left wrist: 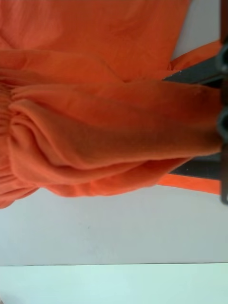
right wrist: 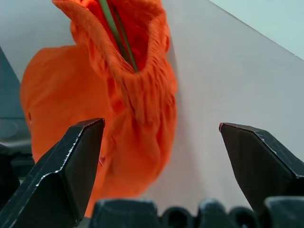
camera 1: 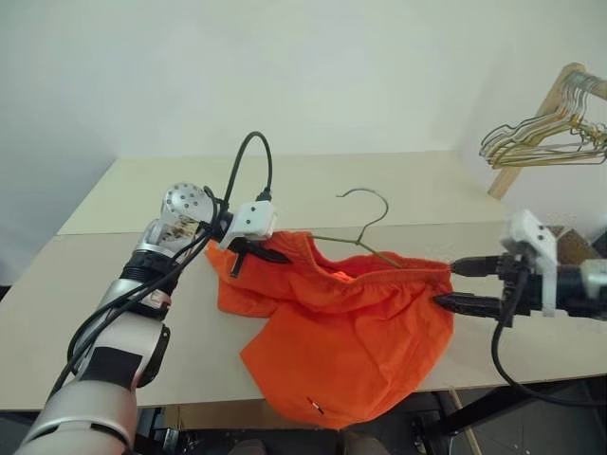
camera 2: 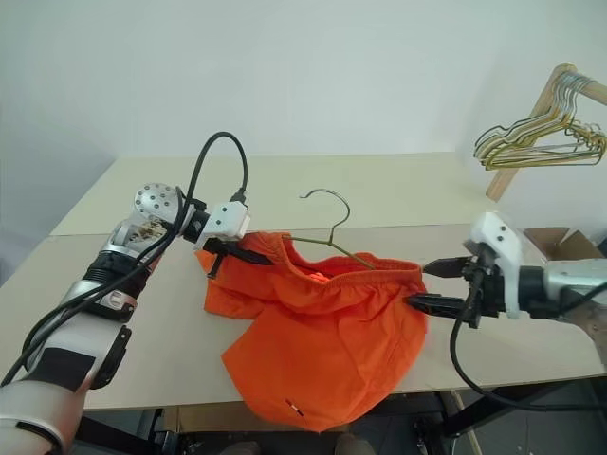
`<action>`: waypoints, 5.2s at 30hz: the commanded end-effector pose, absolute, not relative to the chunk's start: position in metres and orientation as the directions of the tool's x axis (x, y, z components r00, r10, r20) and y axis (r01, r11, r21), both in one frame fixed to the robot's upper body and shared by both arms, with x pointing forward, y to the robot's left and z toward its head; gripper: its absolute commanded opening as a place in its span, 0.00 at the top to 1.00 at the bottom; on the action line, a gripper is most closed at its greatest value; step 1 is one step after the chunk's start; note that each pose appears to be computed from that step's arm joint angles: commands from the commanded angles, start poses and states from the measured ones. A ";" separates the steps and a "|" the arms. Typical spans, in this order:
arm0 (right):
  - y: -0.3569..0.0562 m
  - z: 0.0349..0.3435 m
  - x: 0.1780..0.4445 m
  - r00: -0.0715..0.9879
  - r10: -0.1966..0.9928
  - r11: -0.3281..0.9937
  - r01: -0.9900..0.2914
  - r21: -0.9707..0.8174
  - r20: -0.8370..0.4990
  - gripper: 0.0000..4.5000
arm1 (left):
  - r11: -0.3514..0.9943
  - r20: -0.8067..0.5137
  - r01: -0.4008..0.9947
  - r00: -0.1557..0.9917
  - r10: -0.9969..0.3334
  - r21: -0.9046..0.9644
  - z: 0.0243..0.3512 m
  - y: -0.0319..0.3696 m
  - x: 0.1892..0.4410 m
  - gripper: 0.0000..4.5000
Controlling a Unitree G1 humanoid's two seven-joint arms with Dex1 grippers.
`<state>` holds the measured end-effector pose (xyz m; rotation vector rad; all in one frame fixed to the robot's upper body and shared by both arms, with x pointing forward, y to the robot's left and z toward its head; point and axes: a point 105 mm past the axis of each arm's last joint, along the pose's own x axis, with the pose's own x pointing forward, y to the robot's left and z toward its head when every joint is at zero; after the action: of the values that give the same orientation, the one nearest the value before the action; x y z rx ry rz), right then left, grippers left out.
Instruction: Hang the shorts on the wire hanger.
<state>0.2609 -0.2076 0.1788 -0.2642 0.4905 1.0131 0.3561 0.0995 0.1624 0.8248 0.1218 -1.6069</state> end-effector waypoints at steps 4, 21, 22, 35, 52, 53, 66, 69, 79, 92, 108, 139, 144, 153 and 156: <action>-0.192 0.174 0.270 0.372 0.741 0.451 -0.893 0.005 -0.559 0.00 | -0.221 -0.528 0.876 0.044 -0.848 0.429 0.180 0.096 0.357 1.00; -0.176 0.155 0.289 0.308 0.650 0.352 -0.932 -0.084 -0.694 0.46 | -0.220 -0.517 0.876 0.039 -0.855 0.429 0.179 0.094 0.355 1.00; -0.175 0.156 0.289 0.309 0.651 0.351 -0.933 -0.086 -0.694 0.53 | -0.220 -0.517 0.876 0.039 -0.855 0.430 0.179 0.094 0.355 1.00; -0.177 0.170 0.281 0.300 0.687 0.338 -0.938 -0.075 -0.662 1.00 | -0.232 -0.512 0.879 0.015 -0.859 0.417 0.182 0.097 0.354 0.82; -0.221 0.175 0.250 0.431 0.647 0.572 -0.820 0.026 -0.629 1.00 | 0.079 -0.341 0.892 0.251 -0.906 0.445 0.221 0.142 0.375 0.01; -0.225 0.176 0.248 0.466 0.631 0.618 -0.785 0.039 -0.620 1.00 | 0.107 -0.276 0.896 0.244 -0.930 0.431 0.231 0.137 0.374 0.01; -0.275 0.162 0.242 0.840 0.192 0.981 -0.159 0.108 -0.507 1.00 | 0.200 0.389 0.967 0.125 -0.913 0.158 0.328 0.082 0.312 0.01; -0.297 0.158 0.244 0.877 0.018 0.993 0.041 0.113 -0.480 1.00 | 0.181 0.394 0.972 0.110 -0.912 0.148 0.327 0.077 0.306 0.01; -0.350 0.205 0.273 0.878 -0.330 0.837 0.441 0.322 -0.345 1.00 | 0.159 0.383 0.977 0.095 -0.919 0.140 0.320 0.070 0.307 0.01; -0.400 0.217 0.270 0.758 -0.441 0.582 0.649 0.489 -0.480 1.00 | 0.150 0.348 0.974 0.083 -0.934 0.172 0.317 0.073 0.306 0.01; -0.421 0.189 0.250 0.599 -0.514 0.418 0.800 0.430 -0.615 1.00 | 0.119 0.303 0.973 0.055 -0.952 0.197 0.314 0.071 0.301 0.01; -0.374 0.346 0.204 0.199 -0.712 0.140 0.980 -0.141 0.674 0.01 | 0.108 0.261 0.976 0.056 -0.964 0.187 0.312 0.071 0.302 0.00; -0.274 0.363 0.263 0.582 -0.280 0.588 0.733 -0.343 0.763 0.01 | 0.176 0.179 0.965 0.142 -0.974 0.195 0.292 0.079 0.312 0.00; -0.169 0.290 0.320 0.855 0.374 0.851 -0.164 -0.499 0.358 0.01 | 0.364 0.032 0.898 0.368 -0.929 0.246 0.251 0.114 0.320 0.00; -0.155 0.268 0.325 0.824 0.521 0.782 -0.357 -0.510 0.223 0.01 | 0.442 0.009 0.850 0.459 -0.889 0.285 0.241 0.132 0.313 0.00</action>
<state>0.3292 -0.1657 0.2655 -0.4645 -0.3525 0.3811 0.3178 0.1235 0.2258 0.1897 -0.0955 -1.1409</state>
